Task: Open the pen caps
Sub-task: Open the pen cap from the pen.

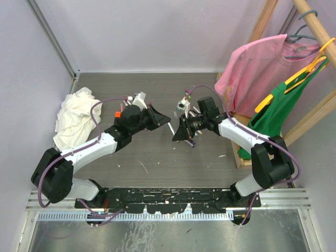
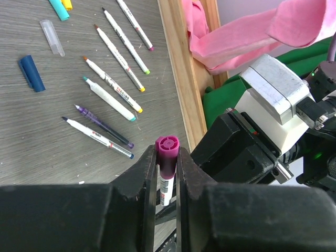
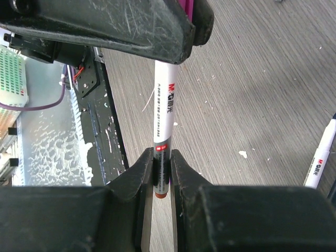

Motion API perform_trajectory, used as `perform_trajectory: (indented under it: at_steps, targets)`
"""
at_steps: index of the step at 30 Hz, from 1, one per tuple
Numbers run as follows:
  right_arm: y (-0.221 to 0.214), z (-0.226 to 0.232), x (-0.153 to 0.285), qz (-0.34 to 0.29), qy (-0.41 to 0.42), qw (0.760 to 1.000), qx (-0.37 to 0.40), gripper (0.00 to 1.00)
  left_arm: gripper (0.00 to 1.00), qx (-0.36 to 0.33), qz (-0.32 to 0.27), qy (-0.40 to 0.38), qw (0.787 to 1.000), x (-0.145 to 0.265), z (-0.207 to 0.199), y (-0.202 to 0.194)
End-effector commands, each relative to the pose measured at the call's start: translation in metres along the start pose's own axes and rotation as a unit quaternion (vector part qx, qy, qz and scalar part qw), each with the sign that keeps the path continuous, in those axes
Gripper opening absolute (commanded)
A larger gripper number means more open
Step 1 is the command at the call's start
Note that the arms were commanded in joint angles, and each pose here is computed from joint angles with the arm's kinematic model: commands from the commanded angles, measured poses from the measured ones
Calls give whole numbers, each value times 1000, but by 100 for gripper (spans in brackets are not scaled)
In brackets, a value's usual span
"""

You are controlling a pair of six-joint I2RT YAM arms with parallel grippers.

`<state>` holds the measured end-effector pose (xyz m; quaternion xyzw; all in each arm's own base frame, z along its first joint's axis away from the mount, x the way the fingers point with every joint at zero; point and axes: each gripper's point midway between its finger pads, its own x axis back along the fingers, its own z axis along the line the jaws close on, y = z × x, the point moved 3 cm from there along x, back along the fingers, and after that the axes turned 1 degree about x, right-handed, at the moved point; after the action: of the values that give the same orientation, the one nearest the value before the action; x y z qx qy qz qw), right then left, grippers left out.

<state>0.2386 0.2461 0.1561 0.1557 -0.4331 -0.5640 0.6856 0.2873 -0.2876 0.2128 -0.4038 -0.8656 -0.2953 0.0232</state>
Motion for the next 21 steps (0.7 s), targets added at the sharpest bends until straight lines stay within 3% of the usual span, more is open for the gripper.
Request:
perform_trajectory:
  at_steps: [1, 4, 12, 21]
  targets:
    - [23, 10, 0, -17, 15, 998, 53, 1, 10, -8, -16, -19, 1000, -3, -11, 10]
    - [23, 10, 0, -16, 16, 998, 54, 3, 2, -14, -14, -22, 1000, -3, -9, 8]
    - [23, 11, -1, -17, 26, 999, 45, 36, 0, -24, -19, -58, 998, 0, -5, -3]
    - [21, 16, -6, -24, 62, 998, 18, 43, 0, -37, -48, -121, 991, 9, -16, -11]
